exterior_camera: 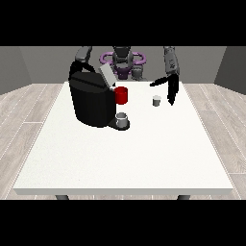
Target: Insert the coffee pod into the coffee machine and close the lid
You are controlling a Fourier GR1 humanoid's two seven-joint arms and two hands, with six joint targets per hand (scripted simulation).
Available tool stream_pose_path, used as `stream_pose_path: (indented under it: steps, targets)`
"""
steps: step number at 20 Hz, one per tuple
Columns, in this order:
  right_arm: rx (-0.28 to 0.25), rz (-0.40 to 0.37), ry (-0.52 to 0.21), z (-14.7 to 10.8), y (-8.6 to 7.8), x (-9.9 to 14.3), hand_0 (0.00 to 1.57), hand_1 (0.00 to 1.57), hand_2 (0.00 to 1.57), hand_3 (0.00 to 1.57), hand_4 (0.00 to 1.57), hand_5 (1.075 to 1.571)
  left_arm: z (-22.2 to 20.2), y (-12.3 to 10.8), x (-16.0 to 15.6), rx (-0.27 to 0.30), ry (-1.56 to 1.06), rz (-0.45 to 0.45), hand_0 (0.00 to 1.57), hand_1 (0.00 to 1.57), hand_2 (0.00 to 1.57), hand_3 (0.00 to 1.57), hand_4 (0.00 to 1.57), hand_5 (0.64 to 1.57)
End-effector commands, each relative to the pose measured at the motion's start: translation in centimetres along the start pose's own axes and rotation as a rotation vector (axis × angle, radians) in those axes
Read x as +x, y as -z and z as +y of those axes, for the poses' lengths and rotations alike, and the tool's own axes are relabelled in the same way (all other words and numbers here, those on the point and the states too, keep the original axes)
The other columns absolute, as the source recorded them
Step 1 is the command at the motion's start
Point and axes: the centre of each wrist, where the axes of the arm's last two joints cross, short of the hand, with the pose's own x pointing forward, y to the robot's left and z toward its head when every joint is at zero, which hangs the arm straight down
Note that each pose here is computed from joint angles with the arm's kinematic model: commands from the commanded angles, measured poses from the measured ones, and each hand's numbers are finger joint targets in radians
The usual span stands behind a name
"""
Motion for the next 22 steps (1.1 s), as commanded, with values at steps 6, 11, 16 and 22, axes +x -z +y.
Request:
stream_pose_path:
  steps: [6, 11, 16, 22]
  targets:
    - [-0.001, 0.079, -0.036, 0.2, 0.4, -0.3, 0.00, 0.00, 0.00, 0.00, 0.36, 1.571, -0.7, 1.3, -1.2, -0.019, 0.094, 0.117, 0.65, 0.65, 0.72, 0.35, 0.00, 1.571]
    - [0.010, 0.059, -0.003, 0.0, -0.4, -2.1, 0.00, 0.00, 0.00, 0.00, 0.43, 1.571, -1.4, 0.8, -2.6, -0.014, 0.223, 0.102, 0.70, 0.70, 0.78, 0.49, 0.00, 1.571]
    - [0.007, 0.095, -0.019, -0.6, 0.1, -2.3, 0.00, 0.00, 0.00, 0.00, 0.48, 1.571, -0.6, 1.4, -2.2, -0.070, 0.317, 0.103, 0.54, 0.54, 0.69, 0.44, 0.00, 1.571]
    - [0.005, 0.047, 0.002, 0.8, 0.8, -0.2, 0.00, 0.00, 0.00, 0.00, 0.52, 1.571, -1.0, 2.4, -2.3, 0.039, 0.356, 0.042, 0.72, 0.72, 0.85, 0.62, 0.15, 1.571]
